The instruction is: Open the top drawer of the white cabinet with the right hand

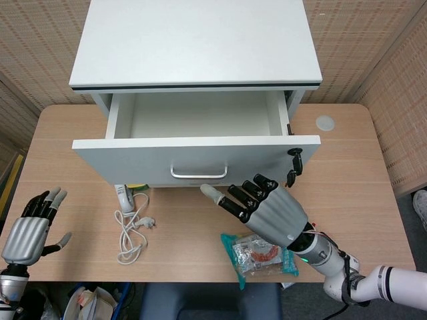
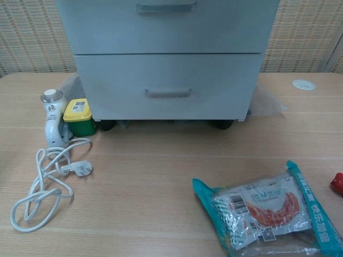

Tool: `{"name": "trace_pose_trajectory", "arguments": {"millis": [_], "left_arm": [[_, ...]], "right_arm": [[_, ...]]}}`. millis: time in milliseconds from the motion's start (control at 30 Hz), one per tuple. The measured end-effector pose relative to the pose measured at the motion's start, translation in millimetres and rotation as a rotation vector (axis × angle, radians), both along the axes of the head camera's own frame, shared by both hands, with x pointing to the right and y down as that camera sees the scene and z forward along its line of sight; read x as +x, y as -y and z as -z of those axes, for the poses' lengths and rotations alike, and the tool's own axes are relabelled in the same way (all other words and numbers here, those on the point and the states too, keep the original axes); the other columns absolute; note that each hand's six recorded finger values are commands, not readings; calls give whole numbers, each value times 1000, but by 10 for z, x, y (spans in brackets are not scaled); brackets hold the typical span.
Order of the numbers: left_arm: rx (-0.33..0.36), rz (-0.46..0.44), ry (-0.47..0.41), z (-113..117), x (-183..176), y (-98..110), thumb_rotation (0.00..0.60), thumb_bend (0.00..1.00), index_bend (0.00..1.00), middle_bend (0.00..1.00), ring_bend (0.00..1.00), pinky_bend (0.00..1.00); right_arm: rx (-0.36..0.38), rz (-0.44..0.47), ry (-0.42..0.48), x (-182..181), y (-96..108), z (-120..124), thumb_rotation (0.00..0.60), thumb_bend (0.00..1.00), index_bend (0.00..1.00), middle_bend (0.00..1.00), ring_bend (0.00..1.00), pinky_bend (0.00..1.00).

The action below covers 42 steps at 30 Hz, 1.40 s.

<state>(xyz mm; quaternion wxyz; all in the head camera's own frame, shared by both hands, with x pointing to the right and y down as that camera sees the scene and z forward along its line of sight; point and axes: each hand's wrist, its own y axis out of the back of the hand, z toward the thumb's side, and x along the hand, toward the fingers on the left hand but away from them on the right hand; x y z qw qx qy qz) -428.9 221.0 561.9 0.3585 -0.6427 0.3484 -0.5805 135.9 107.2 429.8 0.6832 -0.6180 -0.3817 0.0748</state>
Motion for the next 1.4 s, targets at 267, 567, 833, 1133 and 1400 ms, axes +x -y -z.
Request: {"name": "trace_pose_trajectory", "arguments": {"millis": [267, 567, 833, 1133, 1400], "left_arm": [[1, -4, -2, 17, 18, 2, 600, 250, 0, 0, 0, 92], [-1, -4, -7, 22, 26, -4, 600, 249, 0, 0, 0, 92], [-2, -14, -15, 6, 62, 2, 600, 250, 0, 0, 0, 92], [19, -25, -29, -6, 114, 19, 600, 249, 0, 0, 0, 92], [36, -11, -27, -34, 103, 2, 600, 249, 0, 0, 0, 92]], "right_arm": [[-121, -2, -30, 257, -100, -123, 600, 305, 557, 771, 844, 1000], [-218, -86, -120, 678, -194, -333, 600, 318, 620, 771, 837, 1000], [-299, -218, -175, 1194, -340, -491, 600, 321, 620, 755, 798, 954], [-399, -415, -298, 1825, -503, -729, 600, 322, 586, 621, 581, 665], [-516, -598, -365, 2419, -641, -953, 600, 321, 348, 384, 321, 419]]}}
